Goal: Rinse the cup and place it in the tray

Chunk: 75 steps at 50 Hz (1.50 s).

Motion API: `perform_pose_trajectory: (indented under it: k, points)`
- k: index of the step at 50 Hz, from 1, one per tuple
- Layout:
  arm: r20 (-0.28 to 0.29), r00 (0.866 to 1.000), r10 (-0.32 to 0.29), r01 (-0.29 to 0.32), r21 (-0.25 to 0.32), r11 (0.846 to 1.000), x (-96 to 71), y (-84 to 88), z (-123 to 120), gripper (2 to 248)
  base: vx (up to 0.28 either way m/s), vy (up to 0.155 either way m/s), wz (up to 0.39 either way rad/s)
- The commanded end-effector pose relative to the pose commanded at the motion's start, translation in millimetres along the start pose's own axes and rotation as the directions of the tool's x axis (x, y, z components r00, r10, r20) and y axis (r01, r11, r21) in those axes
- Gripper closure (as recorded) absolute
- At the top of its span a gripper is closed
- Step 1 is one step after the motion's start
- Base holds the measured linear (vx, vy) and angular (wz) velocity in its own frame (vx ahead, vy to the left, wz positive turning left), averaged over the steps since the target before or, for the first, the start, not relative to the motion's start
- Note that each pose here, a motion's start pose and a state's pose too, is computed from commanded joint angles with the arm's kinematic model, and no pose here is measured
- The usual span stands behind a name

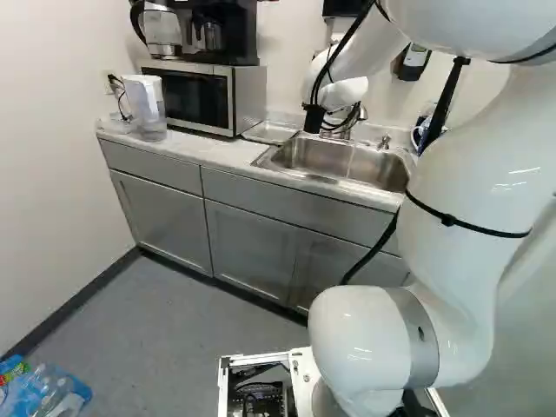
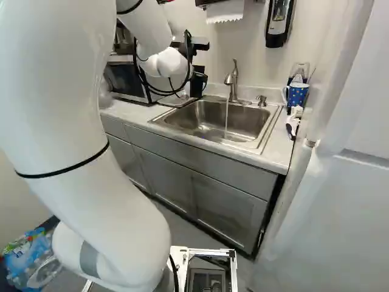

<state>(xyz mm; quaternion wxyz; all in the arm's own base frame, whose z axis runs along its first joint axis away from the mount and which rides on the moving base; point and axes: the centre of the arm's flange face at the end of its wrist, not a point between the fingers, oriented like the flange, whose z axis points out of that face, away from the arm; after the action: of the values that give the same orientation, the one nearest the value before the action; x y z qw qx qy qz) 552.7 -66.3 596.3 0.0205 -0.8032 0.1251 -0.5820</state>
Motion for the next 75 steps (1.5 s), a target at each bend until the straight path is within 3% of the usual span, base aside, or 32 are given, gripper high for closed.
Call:
perform_pose_trajectory:
  k: [9, 18, 28, 37, 55, 65, 75]
  points:
    - [0.0, 0.996, 0.094, -0.094, 0.0, 0.996, 0.0, 0.0, 0.0, 126, 0.0, 0.0, 0.0]
    - [0.0, 0.982, 0.188, -0.188, 0.0, 0.982, 0.0, 0.0, 0.0, 126, 0.0, 0.0, 0.0]
    - [0.0, 0.957, 0.29, -0.29, 0.0, 0.957, 0.0, 0.0, 0.0, 126, 0.0, 0.0, 0.0]
    - [0.0, 0.925, 0.379, -0.379, 0.0, 0.925, 0.0, 0.0, 0.0, 126, 0.0, 0.0, 0.0]
    - [0.0, 0.838, 0.546, -0.546, 0.0, 0.838, 0.0, 0.0, 0.0, 126, 0.0, 0.0, 0.0]
    - [0.0, 0.776, 0.631, -0.631, 0.0, 0.776, 0.0, 0.0, 0.0, 126, 0.0, 0.0, 0.0]
    - [0.0, 0.705, 0.71, -0.71, 0.0, 0.705, 0.0, 0.0, 0.0, 126, 0.0, 0.0, 0.0]
